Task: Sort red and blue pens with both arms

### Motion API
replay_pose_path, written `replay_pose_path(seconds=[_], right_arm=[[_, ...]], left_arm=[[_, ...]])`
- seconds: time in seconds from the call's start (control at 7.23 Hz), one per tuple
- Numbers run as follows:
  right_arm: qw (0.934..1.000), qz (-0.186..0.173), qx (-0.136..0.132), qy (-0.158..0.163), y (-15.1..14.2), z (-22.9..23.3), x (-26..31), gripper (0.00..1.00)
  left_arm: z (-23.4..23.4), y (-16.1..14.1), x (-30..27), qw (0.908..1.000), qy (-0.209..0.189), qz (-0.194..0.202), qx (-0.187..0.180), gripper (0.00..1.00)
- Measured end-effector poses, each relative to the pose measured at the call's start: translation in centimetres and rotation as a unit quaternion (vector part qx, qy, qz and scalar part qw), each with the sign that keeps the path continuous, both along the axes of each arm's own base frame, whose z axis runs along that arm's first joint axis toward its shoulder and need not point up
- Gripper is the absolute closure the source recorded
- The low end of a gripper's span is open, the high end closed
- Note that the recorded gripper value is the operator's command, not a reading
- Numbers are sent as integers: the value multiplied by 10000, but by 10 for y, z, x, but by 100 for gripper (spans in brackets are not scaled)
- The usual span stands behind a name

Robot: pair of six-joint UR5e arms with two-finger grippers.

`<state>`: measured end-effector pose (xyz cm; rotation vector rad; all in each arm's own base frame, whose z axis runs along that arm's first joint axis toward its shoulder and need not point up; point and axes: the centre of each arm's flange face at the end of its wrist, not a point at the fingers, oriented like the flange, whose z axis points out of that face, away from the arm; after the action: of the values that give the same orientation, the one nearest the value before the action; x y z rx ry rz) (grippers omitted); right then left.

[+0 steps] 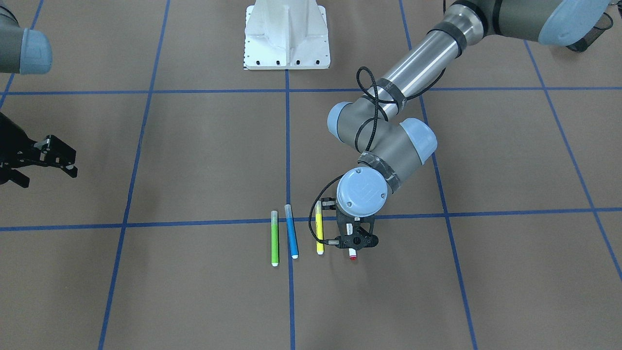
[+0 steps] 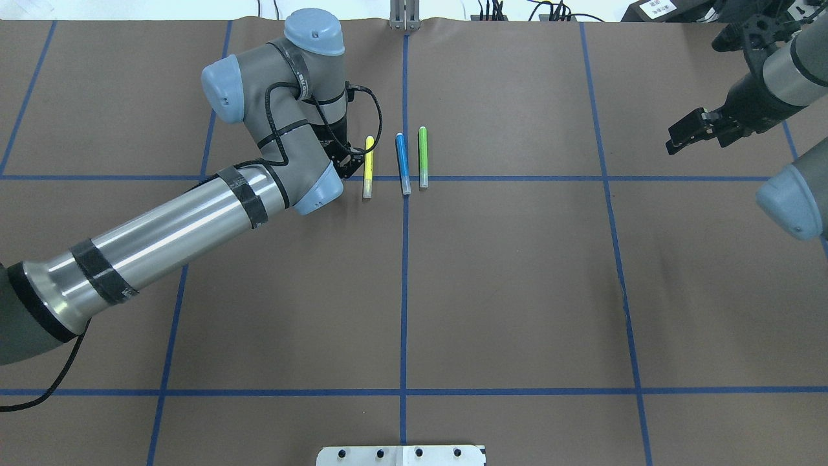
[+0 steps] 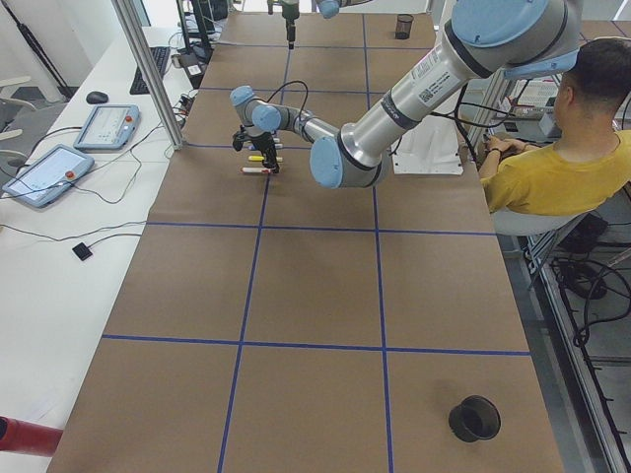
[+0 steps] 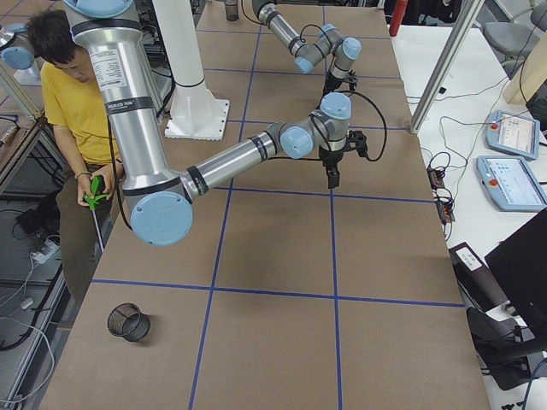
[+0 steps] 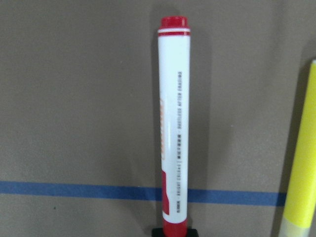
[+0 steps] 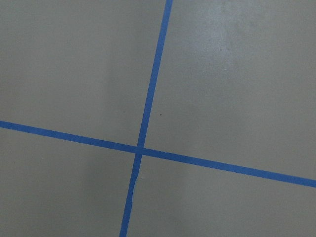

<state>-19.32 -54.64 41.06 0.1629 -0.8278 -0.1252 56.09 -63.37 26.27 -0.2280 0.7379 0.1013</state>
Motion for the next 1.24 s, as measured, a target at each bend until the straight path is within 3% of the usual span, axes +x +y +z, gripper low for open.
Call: replay_pose_path(seconds=[0.28, 0.55, 0.97, 1.24], right_arm=[[10000, -1, -1, -1, 0, 0, 0, 1], [10000, -4, -6, -4, 1, 1, 0, 1], [10000, -7, -24, -2, 3, 3, 2, 1], [10000, -6, -35, 3, 4, 4, 2, 1]], left_arm=[[-26, 5, -30, 9999, 104, -68, -31, 100], [-48, 35, -70, 10000, 85, 39, -8, 100], [-35, 116, -188, 9963, -43, 734, 436, 100], [-5, 172, -266, 9869, -424, 1236, 942, 100]])
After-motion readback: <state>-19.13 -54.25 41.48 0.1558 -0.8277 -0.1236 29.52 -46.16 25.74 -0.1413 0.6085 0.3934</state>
